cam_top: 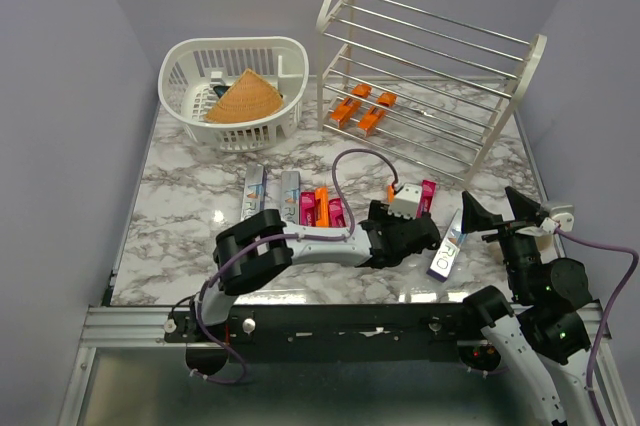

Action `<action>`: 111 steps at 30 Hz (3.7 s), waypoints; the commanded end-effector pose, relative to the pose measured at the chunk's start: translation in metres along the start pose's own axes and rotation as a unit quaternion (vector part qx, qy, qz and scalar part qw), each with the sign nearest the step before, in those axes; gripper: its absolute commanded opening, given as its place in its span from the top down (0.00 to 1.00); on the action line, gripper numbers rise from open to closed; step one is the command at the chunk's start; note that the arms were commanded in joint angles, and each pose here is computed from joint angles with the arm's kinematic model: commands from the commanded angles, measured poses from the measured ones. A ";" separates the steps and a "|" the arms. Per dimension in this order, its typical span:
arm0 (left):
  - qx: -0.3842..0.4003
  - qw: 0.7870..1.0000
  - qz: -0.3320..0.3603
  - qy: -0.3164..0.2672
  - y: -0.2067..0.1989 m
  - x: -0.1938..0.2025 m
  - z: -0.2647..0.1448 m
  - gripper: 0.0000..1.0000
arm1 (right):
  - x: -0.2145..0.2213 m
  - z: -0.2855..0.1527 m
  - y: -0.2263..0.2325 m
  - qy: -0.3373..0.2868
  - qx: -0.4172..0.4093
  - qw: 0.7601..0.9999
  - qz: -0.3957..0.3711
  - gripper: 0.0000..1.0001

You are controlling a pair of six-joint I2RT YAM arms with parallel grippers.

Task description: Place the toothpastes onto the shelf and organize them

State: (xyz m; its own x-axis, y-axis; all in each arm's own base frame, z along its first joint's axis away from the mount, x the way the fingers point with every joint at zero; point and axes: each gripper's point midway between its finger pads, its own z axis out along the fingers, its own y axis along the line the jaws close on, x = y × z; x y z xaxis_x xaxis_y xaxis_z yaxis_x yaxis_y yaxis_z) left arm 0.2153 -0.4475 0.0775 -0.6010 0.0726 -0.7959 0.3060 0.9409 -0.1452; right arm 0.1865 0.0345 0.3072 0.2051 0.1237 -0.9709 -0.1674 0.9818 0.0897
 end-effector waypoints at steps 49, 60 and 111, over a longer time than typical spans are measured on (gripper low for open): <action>0.019 0.996 0.059 -0.064 0.032 0.014 0.012 0.59 | -0.058 -0.055 -0.016 -0.139 0.001 0.990 0.038 0.00; 0.058 0.993 0.065 -0.076 0.042 -0.016 0.012 0.63 | -0.057 -0.054 -0.015 -0.138 -0.002 0.990 0.039 0.00; 0.106 0.990 0.045 -0.078 0.052 -0.163 0.187 0.55 | -0.056 -0.053 -0.015 -0.140 -0.003 0.989 0.041 0.00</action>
State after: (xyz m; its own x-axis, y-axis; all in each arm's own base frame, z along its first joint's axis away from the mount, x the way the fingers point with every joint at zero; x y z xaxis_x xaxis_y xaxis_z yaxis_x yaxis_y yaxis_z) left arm 0.4625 -0.4593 0.0835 -0.4324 0.1076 -0.8952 0.5071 0.8500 -0.1427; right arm 0.1862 0.0360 0.3072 0.2038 0.1249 -0.9710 -0.1755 0.9804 0.0892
